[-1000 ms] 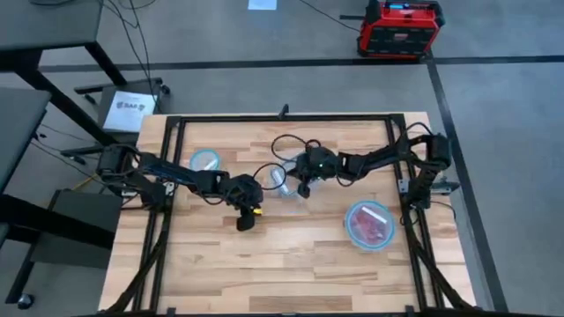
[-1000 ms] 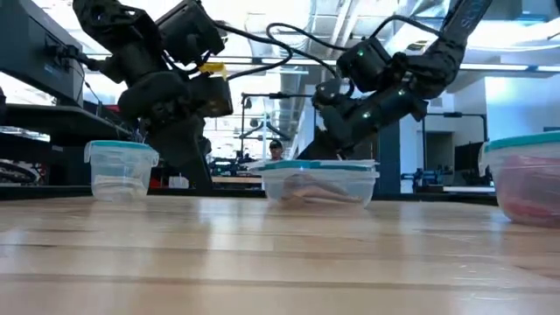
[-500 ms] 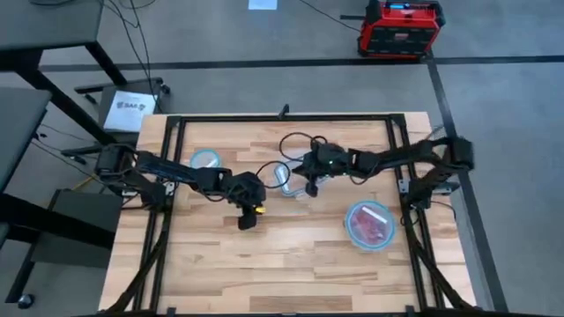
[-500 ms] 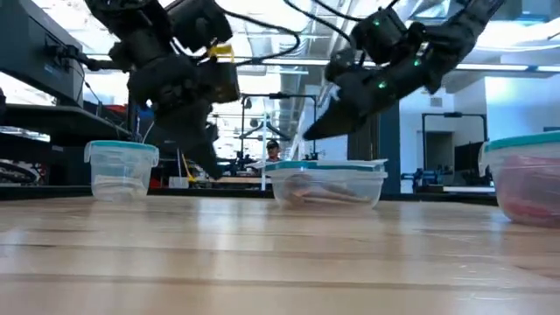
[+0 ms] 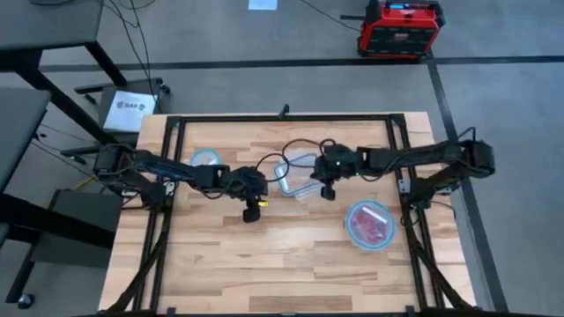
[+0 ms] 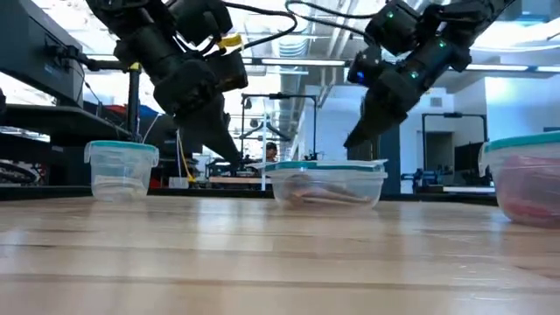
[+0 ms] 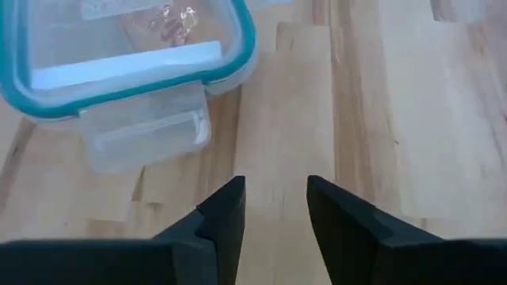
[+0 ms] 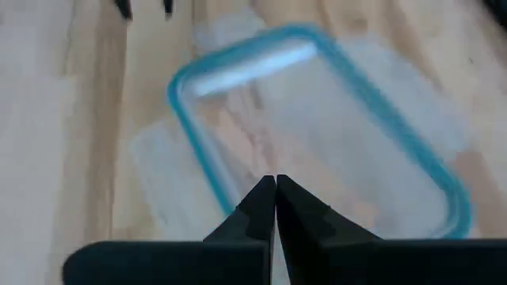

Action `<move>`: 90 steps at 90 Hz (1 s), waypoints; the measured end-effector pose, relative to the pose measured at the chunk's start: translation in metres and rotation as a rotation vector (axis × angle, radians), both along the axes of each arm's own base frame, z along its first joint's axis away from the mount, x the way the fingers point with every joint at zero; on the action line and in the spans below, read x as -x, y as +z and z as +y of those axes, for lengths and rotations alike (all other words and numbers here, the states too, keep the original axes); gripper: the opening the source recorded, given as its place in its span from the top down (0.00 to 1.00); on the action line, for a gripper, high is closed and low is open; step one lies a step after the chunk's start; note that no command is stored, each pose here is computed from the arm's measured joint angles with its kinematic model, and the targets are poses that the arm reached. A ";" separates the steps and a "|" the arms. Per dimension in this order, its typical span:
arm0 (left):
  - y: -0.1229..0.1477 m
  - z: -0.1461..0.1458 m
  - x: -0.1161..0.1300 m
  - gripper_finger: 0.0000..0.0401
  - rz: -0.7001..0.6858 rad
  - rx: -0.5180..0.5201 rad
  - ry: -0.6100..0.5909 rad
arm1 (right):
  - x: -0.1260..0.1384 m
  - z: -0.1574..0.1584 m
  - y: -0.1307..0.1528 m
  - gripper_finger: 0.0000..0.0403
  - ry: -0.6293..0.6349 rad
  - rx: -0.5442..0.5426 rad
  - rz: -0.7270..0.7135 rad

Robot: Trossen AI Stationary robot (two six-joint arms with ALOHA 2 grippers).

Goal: Sort candy
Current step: Close the rectangular transparent bin

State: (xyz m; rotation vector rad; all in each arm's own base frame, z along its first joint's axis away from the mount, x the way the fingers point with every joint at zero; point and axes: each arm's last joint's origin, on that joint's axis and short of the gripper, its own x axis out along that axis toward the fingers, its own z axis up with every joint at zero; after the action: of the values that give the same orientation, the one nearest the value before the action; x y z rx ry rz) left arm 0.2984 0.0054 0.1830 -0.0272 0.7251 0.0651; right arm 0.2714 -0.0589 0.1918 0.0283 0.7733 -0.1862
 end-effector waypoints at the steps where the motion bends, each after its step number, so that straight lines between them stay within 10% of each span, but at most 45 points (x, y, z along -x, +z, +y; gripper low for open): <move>1: 0.000 0.000 0.000 0.69 0.001 0.000 0.000 | 0.000 0.000 0.000 1.00 -0.006 0.003 0.003; 21: -0.001 0.000 0.003 0.69 0.007 -0.019 -0.018 | 0.012 0.004 0.007 1.00 -0.092 -0.025 0.047; 48: 0.075 0.030 -0.001 0.69 -0.225 -0.160 0.200 | 0.059 0.027 0.028 1.00 -0.289 -0.081 0.162; 90: 0.030 0.133 -0.054 0.69 -0.038 -0.219 0.300 | 0.051 0.043 -0.046 1.00 -0.321 -0.141 0.112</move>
State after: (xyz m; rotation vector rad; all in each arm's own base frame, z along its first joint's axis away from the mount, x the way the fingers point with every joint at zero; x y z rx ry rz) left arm 0.3521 0.1383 0.2135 0.0727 0.6682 0.4294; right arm 0.2203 -0.0159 0.1462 0.2786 0.8905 -0.4401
